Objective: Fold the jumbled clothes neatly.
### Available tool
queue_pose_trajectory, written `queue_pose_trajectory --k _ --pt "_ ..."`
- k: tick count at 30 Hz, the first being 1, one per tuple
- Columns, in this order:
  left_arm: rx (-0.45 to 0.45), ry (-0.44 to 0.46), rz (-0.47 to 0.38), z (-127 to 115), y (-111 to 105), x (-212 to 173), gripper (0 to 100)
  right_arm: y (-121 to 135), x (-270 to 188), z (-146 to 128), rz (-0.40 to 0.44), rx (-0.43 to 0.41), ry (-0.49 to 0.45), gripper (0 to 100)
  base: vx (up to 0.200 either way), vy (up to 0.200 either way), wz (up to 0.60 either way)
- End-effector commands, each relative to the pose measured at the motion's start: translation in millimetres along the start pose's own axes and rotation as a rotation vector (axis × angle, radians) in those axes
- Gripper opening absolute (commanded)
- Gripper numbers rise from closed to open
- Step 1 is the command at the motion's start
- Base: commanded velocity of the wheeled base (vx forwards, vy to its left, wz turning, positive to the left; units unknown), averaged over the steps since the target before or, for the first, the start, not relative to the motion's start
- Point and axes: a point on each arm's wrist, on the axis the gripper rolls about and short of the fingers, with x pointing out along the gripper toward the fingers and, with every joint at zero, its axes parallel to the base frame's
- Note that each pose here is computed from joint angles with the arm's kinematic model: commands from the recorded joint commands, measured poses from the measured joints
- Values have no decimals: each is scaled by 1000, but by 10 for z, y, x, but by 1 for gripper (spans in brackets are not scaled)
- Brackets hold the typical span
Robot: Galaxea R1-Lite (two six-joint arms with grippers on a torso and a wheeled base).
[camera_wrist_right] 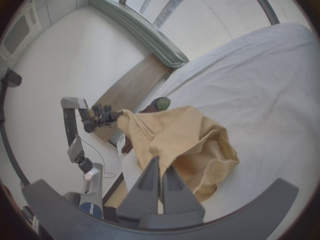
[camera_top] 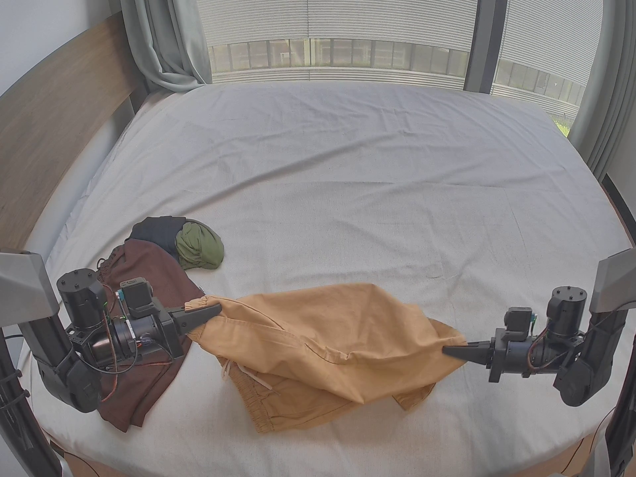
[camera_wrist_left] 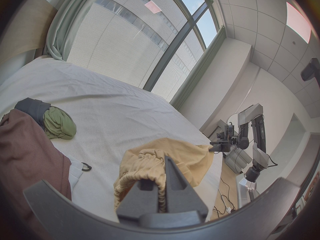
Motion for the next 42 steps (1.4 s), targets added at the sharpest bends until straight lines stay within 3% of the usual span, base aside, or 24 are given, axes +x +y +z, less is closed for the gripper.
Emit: queue_pose_trajectory --k 1,17,29,32,42 --pt "-2 -1 2 0 3 -5 0 26 -104 133 -5 -31 -47 0 0 0 0" --pt "8 -16 13 38 28 -27 0 -28 -42 73 4 -5 -25 0 0 0 0" --pt "41 -47 6 145 -16 -52 0 181 -157 310 12 -57 -97 0 0 0 0" --pt "72 -85 7 261 -4 -48 0 314 -281 476 6 -113 -159 0 0 0 0" --pt "100 -183 22 563 96 -54 0 568 -535 723 5 -124 -265 0 0 0 0"
